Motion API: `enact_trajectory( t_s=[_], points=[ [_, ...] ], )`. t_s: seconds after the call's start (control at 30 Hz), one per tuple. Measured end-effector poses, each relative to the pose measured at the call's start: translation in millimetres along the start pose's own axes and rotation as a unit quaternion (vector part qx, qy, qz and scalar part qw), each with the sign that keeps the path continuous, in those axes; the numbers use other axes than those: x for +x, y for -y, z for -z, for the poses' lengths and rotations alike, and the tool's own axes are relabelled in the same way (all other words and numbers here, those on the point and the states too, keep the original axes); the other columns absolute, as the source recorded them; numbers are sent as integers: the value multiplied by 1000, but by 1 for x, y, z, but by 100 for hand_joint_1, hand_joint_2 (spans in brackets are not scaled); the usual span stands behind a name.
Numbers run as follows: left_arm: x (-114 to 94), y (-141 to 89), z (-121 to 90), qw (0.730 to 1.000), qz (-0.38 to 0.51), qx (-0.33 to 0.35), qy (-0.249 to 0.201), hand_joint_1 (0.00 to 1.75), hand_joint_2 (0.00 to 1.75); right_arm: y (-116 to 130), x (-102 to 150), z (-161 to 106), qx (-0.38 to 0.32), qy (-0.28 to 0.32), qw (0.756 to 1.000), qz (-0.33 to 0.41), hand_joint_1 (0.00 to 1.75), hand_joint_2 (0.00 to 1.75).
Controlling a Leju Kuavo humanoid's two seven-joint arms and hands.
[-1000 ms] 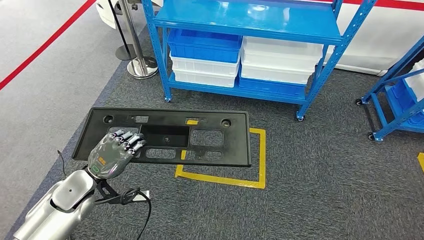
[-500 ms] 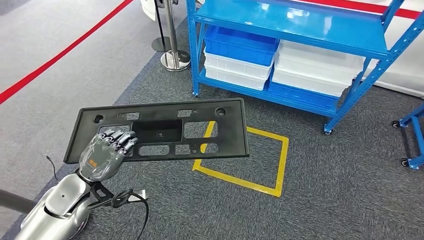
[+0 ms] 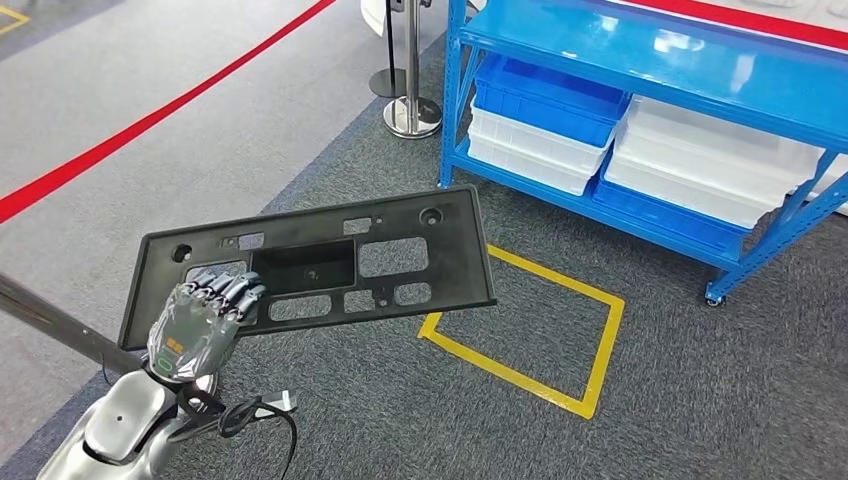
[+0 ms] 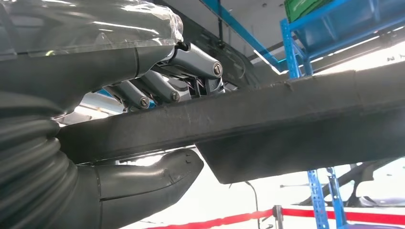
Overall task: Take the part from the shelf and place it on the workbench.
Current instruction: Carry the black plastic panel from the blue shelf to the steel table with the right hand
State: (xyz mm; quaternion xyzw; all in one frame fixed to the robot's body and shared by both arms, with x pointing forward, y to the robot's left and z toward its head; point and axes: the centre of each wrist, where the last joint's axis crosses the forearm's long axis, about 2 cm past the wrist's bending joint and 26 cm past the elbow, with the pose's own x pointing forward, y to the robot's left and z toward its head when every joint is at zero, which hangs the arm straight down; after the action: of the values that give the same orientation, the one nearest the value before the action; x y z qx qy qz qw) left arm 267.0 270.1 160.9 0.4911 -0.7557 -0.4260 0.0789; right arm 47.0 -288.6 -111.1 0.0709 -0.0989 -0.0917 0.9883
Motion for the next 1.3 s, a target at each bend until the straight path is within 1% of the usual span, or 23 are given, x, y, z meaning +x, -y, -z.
enact_trajectory(
  t_s=[0.13, 0.27, 0.4, 0.5, 0.63, 0.7, 0.77, 0.83, 0.9, 0.97, 1.1, 1.2, 1.3],
  points=[
    [6, -2, -5, 1000, -6, -2, -4, 175, 175, 1, -3, 0, -3, -7, 1000, -3, 0, 0],
    [5, -3, -8, 1000, -16, 0, 3, 175, 175, 0, -7, 0, -1, 5, 1000, -12, 0, 0],
    [-2, -8, -7, 1000, -14, 11, 13, 175, 175, -7, -7, 0, 6, 19, 1000, -19, 0, 0],
    [-9, -11, -9, 999, -9, 16, 30, 175, 175, -10, -6, 1, 9, 25, 999, -25, 0, 0],
    [-20, -13, -13, 998, -2, 19, 52, 175, 175, -12, -6, 1, 3, 21, 999, -27, 0, 0],
    [-26, -15, -15, 998, 2, 20, 55, 175, 175, -11, -7, 1, 0, 20, 1000, -24, 0, 0],
    [-30, -15, -17, 999, 7, 18, 47, 175, 175, -9, -8, 1, 2, 24, 1000, -16, 0, 0],
    [-32, -15, -15, 999, 15, 16, 27, 175, 175, -5, -6, 0, 6, 31, 999, -10, 0, 0],
    [-34, -12, -8, 1000, 22, 18, -2, 175, 175, -1, -5, 0, 9, 36, 999, -7, 0, 0],
    [-35, -10, 1, 999, 25, 22, -20, 175, 175, 2, -2, -1, 10, 39, 999, -6, 0, 0],
    [-37, -3, 6, 999, 27, 11, -20, 175, 175, 3, 3, 0, 9, 40, 999, 4, 0, 0],
    [-40, 3, 10, 999, 30, -2, -24, 175, 175, 4, 1, 0, -1, 23, 1000, 21, 0, 0],
    [-40, 7, 7, 999, 29, -16, -23, 175, 175, 0, 0, 0, -6, 12, 999, 35, 0, 0]
  ],
)
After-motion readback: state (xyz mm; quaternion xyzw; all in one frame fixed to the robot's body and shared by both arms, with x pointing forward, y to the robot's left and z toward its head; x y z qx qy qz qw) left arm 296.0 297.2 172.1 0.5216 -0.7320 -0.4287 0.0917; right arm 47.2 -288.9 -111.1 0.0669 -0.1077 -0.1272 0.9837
